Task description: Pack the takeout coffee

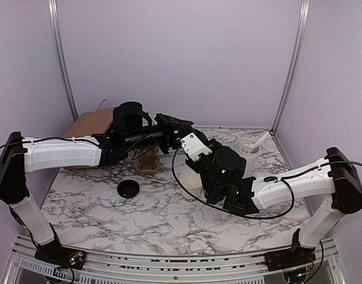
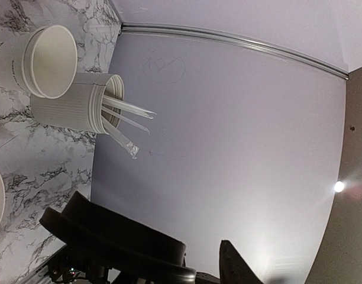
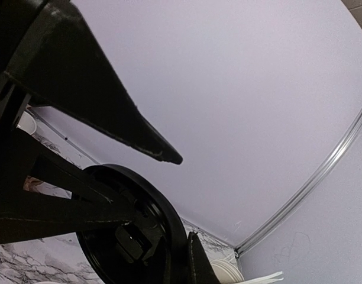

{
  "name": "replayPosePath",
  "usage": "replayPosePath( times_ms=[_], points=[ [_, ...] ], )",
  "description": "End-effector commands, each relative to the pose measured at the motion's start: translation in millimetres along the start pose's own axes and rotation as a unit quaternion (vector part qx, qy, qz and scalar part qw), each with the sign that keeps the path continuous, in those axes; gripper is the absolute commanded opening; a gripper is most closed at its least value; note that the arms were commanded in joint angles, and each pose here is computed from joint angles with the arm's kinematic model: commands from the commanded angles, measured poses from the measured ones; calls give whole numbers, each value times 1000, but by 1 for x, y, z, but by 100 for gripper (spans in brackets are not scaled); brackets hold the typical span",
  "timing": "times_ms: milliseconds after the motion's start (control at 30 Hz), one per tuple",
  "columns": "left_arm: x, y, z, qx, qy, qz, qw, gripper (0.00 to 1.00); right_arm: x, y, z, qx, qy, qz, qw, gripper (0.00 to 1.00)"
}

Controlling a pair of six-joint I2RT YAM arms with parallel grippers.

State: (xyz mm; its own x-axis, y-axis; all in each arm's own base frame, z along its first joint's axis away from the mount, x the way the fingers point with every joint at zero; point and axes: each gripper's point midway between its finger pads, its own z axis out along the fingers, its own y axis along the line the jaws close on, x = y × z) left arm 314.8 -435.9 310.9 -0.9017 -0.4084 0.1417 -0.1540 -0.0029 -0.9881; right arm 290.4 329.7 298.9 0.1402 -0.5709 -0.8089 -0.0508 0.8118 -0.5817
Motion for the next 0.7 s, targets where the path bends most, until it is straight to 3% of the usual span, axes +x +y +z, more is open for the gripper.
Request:
replayPosePath(
  times_ms=[0,133,467,600,667],
  points=[
    [-3,-2,1,17,-9,-1,1000,35,-20,-2,-3,8,-24,-1,1000,1],
    [-4,-1,1,20,-12,-6,1000,29,-22,1,-3,10,-30,-12,999,1],
    [-4,-6,-2,38,-14,-12,999,5,-25,5,-5,7,-36,-18,999,3],
    [-4,-11,-3,48,-13,-9,999,0,-24,8,-5,-1,-34,-15,999,11],
    [-3,-14,-4,55,-13,-5,998,0,-24,12,-5,-11,-31,-8,999,20]
  ],
)
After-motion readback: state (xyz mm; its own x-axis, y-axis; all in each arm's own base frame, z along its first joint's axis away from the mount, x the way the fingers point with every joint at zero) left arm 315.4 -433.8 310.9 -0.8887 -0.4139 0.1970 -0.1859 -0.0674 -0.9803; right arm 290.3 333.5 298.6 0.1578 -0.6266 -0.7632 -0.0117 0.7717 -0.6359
